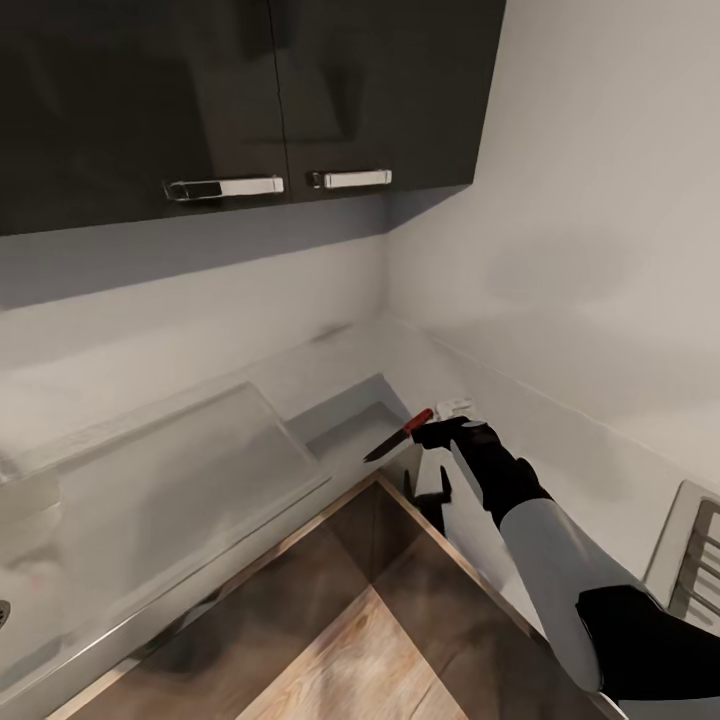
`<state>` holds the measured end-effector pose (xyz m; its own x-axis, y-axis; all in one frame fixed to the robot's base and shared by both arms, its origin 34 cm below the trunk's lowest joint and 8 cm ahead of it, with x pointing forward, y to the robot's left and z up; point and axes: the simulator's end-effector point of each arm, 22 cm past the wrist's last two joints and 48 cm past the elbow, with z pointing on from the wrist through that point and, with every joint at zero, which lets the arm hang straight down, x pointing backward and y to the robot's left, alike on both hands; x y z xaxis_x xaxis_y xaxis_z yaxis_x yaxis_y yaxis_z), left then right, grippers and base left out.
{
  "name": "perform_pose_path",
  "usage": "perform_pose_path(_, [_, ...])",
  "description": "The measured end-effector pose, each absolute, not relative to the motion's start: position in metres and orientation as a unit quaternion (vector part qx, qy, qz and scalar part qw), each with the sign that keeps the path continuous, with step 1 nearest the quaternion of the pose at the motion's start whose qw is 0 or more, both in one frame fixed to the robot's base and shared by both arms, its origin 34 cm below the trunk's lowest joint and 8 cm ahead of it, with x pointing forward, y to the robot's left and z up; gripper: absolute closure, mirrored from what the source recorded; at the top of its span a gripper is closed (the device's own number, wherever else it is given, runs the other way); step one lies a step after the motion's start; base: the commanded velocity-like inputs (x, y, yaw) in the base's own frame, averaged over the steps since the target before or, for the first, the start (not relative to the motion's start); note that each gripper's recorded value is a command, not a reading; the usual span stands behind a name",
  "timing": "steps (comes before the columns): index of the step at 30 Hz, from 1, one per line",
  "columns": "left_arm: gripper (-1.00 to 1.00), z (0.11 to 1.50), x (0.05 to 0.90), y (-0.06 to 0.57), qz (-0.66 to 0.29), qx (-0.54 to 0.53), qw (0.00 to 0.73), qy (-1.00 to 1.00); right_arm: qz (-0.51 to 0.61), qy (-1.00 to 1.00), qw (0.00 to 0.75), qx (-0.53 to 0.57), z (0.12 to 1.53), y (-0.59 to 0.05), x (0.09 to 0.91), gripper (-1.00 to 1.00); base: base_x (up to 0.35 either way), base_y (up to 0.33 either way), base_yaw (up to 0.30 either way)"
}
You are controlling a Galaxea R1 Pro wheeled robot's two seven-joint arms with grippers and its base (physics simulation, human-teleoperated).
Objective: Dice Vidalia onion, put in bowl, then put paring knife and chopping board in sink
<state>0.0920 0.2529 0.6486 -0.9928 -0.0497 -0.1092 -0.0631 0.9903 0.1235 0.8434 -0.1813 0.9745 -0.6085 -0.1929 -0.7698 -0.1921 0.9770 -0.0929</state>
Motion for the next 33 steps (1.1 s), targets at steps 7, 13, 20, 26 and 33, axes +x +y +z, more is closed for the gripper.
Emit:
perform_pose_path(7, [-1.0,0.649,0.089,0.253,0.064,-0.028,0.049,0.996,0.0,0.906,0.409,-0.109,0.954,-0.181,0.836,-1.0,0.002,0.001,0.0])
perform_pose_path(13, [-1.0,0.649,0.086,0.253,0.064,-0.028,0.044,0.997,0.0,0.909,0.402,-0.108,0.944,-0.183,0.834,-1.0,0.0,0.0,0.0])
perform_pose_path(20, [-1.0,0.649,0.082,0.253,0.064,-0.027,0.039,0.997,0.0,0.911,0.397,-0.109,0.936,-0.183,0.834,-1.0,0.035,0.066,0.0])
perform_pose_path(26, [-1.0,0.65,0.079,0.253,0.064,-0.027,0.035,0.997,0.001,0.913,0.393,-0.109,0.929,-0.182,0.833,-1.0,0.115,0.2,0.0])
perform_pose_path(33, [-1.0,0.65,0.078,0.253,0.064,-0.027,0.033,0.997,0.001,0.914,0.391,-0.109,0.927,-0.182,0.833,-1.0,0.019,0.032,0.0])
